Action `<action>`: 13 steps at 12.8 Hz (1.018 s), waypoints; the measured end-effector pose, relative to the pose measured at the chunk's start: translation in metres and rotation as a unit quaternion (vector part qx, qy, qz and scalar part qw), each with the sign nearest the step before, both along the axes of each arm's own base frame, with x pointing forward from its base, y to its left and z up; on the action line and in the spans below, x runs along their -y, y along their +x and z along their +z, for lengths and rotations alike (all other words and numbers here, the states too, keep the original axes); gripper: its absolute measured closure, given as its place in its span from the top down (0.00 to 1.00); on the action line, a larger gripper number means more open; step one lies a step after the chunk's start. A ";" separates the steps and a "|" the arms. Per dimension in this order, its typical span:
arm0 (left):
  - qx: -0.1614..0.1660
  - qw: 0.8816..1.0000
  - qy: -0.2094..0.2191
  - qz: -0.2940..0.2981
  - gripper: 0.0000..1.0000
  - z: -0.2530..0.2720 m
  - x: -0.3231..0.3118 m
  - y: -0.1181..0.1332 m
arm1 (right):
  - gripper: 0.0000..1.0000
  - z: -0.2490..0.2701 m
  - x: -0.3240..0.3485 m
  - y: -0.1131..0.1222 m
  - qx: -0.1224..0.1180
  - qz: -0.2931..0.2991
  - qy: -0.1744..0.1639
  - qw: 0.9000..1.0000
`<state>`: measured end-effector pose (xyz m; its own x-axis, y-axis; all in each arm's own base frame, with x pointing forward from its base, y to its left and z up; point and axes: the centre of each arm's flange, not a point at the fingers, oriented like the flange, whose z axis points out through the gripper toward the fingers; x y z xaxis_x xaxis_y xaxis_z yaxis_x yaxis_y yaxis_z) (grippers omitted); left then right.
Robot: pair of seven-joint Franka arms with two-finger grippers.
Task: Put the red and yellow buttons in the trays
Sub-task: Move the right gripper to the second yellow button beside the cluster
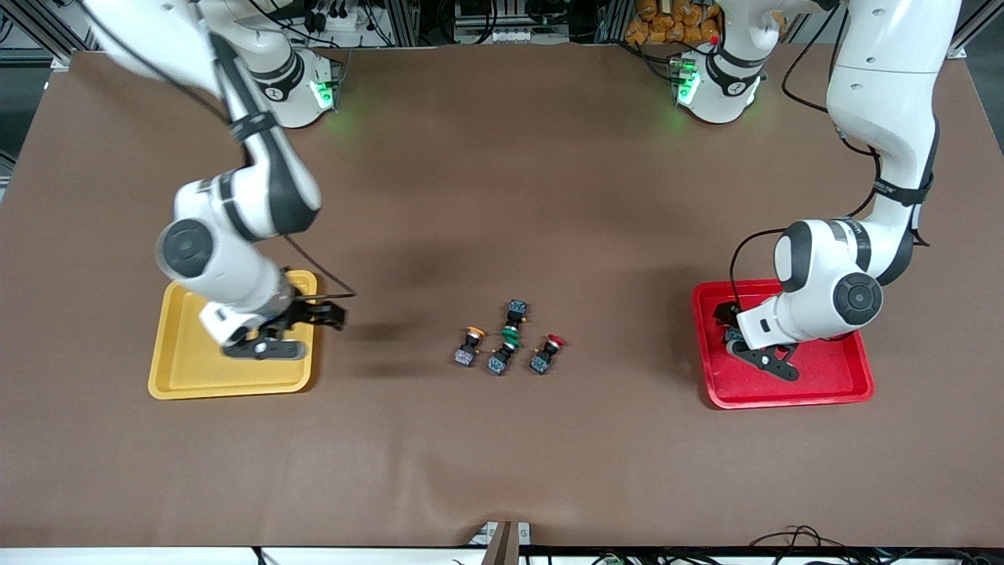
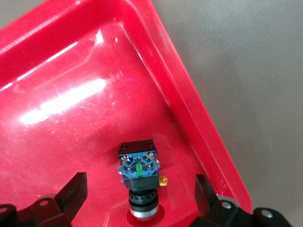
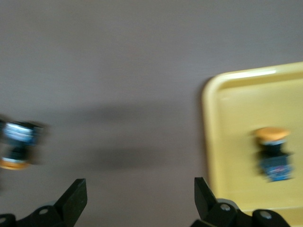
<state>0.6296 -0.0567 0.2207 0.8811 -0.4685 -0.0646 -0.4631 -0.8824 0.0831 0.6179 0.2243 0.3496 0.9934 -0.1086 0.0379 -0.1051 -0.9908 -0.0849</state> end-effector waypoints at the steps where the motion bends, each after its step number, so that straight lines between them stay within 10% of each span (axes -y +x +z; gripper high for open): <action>1: 0.003 1.000 -0.001 -0.002 1.00 0.007 0.003 0.001 | 1.00 0.010 -0.029 -0.003 0.008 -0.022 0.007 1.000; 6: 0.020 1.000 -0.010 -0.008 1.00 0.039 0.020 0.007 | 1.00 -0.003 -0.115 0.008 0.019 -0.107 0.020 0.994; 13: 0.010 1.000 -0.015 -0.006 1.00 0.073 0.036 0.017 | 1.00 -0.113 -0.179 0.014 0.058 -0.080 -0.001 0.995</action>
